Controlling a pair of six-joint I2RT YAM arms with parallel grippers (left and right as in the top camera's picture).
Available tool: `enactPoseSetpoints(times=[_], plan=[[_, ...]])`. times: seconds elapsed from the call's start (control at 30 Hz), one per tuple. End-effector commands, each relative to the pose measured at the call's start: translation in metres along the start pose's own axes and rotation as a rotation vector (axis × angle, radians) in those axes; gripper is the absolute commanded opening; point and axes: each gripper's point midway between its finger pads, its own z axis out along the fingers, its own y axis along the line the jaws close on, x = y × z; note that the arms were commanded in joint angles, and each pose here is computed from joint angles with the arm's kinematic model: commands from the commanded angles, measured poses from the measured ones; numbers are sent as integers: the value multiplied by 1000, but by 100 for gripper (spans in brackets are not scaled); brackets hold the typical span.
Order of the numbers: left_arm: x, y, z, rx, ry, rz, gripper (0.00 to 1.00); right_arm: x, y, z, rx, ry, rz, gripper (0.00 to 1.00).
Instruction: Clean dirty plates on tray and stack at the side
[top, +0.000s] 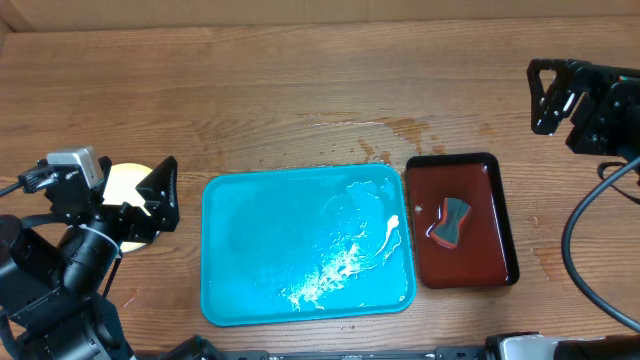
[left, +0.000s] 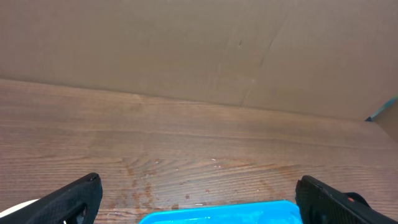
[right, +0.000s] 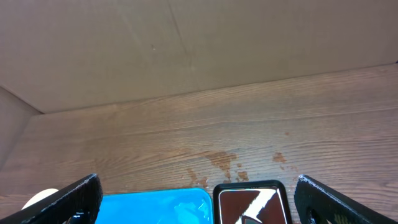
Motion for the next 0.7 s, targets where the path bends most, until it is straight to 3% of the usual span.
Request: enactPoseSetpoints(times=[0.0,0.67], plan=[[-5,-6,-2,14,-10,33,99,-1,-1,-2,2,-6,-4,100],[-1,-5,-2,10,4,20,100,-1,-1,-2,2,-6,-4,100]])
